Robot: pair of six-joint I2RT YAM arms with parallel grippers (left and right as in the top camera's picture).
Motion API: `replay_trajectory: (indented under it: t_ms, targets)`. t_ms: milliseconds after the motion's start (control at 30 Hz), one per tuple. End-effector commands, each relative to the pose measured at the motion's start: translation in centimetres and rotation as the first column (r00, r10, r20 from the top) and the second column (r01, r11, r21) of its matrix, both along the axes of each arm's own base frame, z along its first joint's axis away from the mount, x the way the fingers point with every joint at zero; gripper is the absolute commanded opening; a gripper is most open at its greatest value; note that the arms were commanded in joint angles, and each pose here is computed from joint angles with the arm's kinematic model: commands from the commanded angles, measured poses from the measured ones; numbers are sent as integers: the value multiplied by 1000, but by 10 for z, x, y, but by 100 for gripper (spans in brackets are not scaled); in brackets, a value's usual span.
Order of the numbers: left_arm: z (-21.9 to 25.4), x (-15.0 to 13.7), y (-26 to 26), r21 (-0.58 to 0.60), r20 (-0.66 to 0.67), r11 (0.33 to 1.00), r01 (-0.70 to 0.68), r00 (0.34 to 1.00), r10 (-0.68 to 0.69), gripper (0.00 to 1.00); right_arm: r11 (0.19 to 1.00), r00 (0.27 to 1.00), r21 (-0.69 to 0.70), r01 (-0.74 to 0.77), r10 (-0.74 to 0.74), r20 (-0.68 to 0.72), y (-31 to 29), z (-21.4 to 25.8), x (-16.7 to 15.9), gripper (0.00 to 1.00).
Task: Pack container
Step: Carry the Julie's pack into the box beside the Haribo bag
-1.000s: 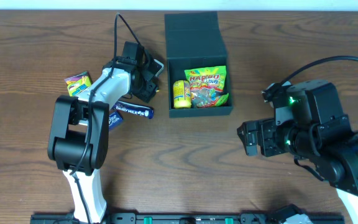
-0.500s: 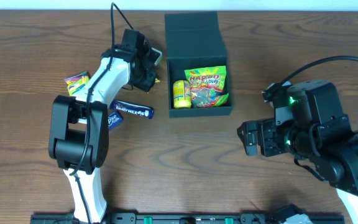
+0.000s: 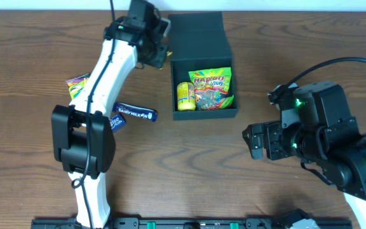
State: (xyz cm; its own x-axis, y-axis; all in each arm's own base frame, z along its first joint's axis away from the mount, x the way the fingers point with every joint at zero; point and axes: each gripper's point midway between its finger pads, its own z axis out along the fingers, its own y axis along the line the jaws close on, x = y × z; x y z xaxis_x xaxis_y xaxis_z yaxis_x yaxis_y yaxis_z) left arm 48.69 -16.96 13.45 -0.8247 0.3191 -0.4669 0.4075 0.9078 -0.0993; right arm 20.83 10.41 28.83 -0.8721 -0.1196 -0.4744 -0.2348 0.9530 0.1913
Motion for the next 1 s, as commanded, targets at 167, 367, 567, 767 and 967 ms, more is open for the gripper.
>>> replay_trajectory:
  t_ms: [167,367,567,767,967]
  targets:
    - [0,-17,-52,-21,-32,985,-170,985,169,40,1000,1000,2,0,0,11,-2,3,1,99]
    - [-4,-23,-63,30,22,929,-369,930,368,33,1000,1000,2,0,0,11,-2,3,1,99]
    - [-16,-18,-56,76,50,908,-413,911,410,33,1000,1000,2,0,0,11,-1,3,1,99]
    - [-41,-17,-58,92,13,897,-433,901,433,34,1000,1000,2,0,0,11,-1,3,1,99]
    - [-50,-16,-59,94,0,898,-430,902,432,34,1000,1000,2,0,0,11,-1,3,1,99]
